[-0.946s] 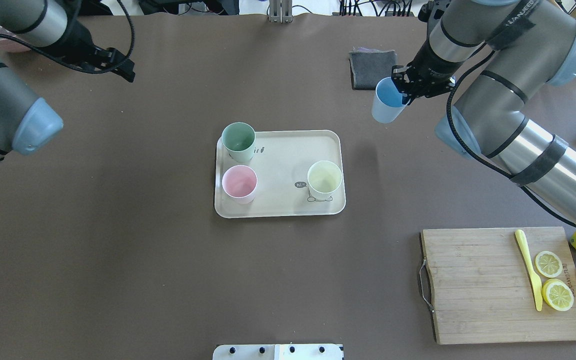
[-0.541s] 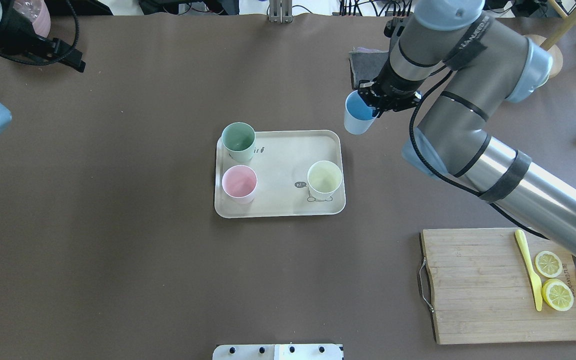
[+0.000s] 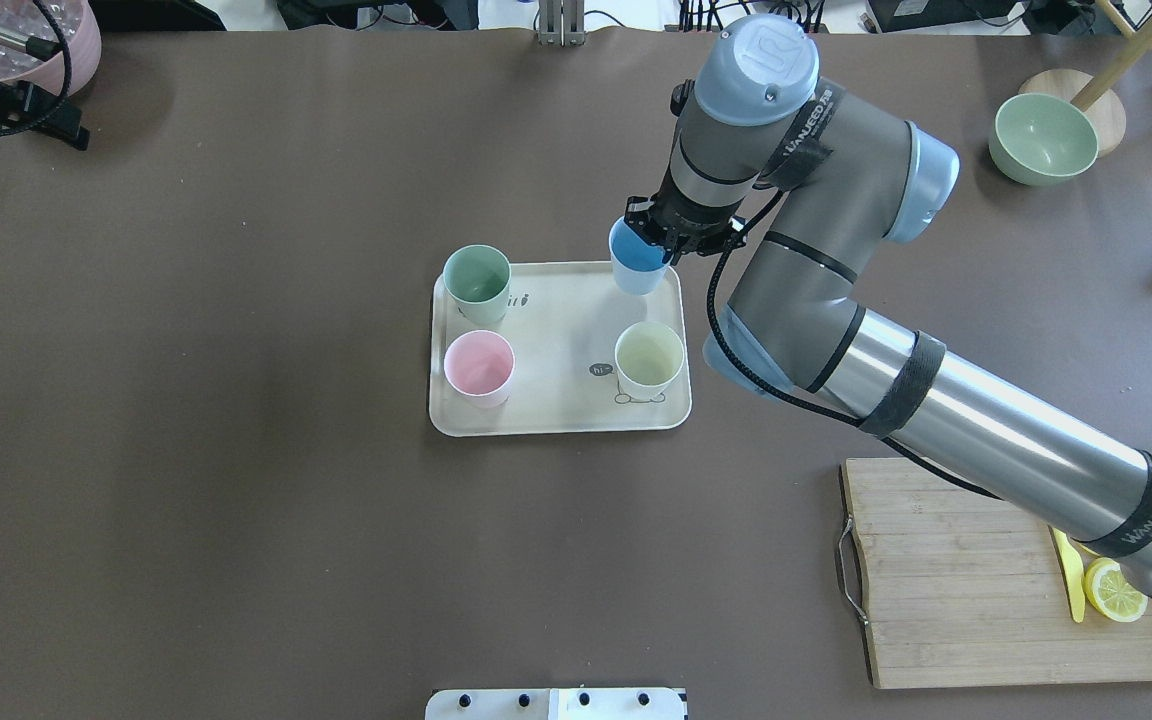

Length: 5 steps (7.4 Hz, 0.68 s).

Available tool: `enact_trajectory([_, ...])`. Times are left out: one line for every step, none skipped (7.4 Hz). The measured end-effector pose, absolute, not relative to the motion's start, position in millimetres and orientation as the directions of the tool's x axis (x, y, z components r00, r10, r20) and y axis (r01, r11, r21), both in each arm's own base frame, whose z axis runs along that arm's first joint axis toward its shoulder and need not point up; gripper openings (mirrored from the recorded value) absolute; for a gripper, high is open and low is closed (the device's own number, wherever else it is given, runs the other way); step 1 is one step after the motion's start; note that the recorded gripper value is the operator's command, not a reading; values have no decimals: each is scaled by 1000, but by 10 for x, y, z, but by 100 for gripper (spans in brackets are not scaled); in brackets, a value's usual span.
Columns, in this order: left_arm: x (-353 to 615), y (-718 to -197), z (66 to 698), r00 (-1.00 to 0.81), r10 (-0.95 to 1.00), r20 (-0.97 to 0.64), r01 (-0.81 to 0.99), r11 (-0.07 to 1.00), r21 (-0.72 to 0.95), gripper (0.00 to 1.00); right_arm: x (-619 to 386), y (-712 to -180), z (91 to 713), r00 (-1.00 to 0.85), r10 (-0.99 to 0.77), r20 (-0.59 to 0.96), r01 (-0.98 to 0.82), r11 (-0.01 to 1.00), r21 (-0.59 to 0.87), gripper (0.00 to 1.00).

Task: Place all cups on tray

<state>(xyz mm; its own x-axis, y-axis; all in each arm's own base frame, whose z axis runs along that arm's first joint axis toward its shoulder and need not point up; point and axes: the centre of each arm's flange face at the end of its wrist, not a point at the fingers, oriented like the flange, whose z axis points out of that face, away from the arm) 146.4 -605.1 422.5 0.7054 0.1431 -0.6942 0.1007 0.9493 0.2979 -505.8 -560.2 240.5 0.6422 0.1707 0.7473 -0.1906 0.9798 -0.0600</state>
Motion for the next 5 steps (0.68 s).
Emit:
enact_trajectory([1442, -6052, 4241, 707, 139, -694, 103, 950, 295, 98, -5130, -5575, 2438, 641, 163, 750, -183, 981, -57, 81])
enact_trajectory([1427, -6056, 4246, 707, 136, -694, 105, 950, 294, 98, -5168, -5555, 2455, 642, 161, 750, -180, 982, -57, 100])
enact_trajectory([1420, -6059, 4255, 708, 133, -693, 106, 951, 292, 98, -5184, -5546, 2453, 639, 166, 751, -182, 981, -62, 100])
enact_trajectory([1417, -6061, 4264, 709, 132, -693, 107, 951, 290, 98, -5167, -5557, 2431, 634, 178, 752, -190, 979, -72, 100])
enact_trajectory([1411, -6063, 4272, 710, 130, -692, 108, 951, 289, 98, -5039, -5629, 2347, 618, 193, 762, -196, 977, -88, 100])
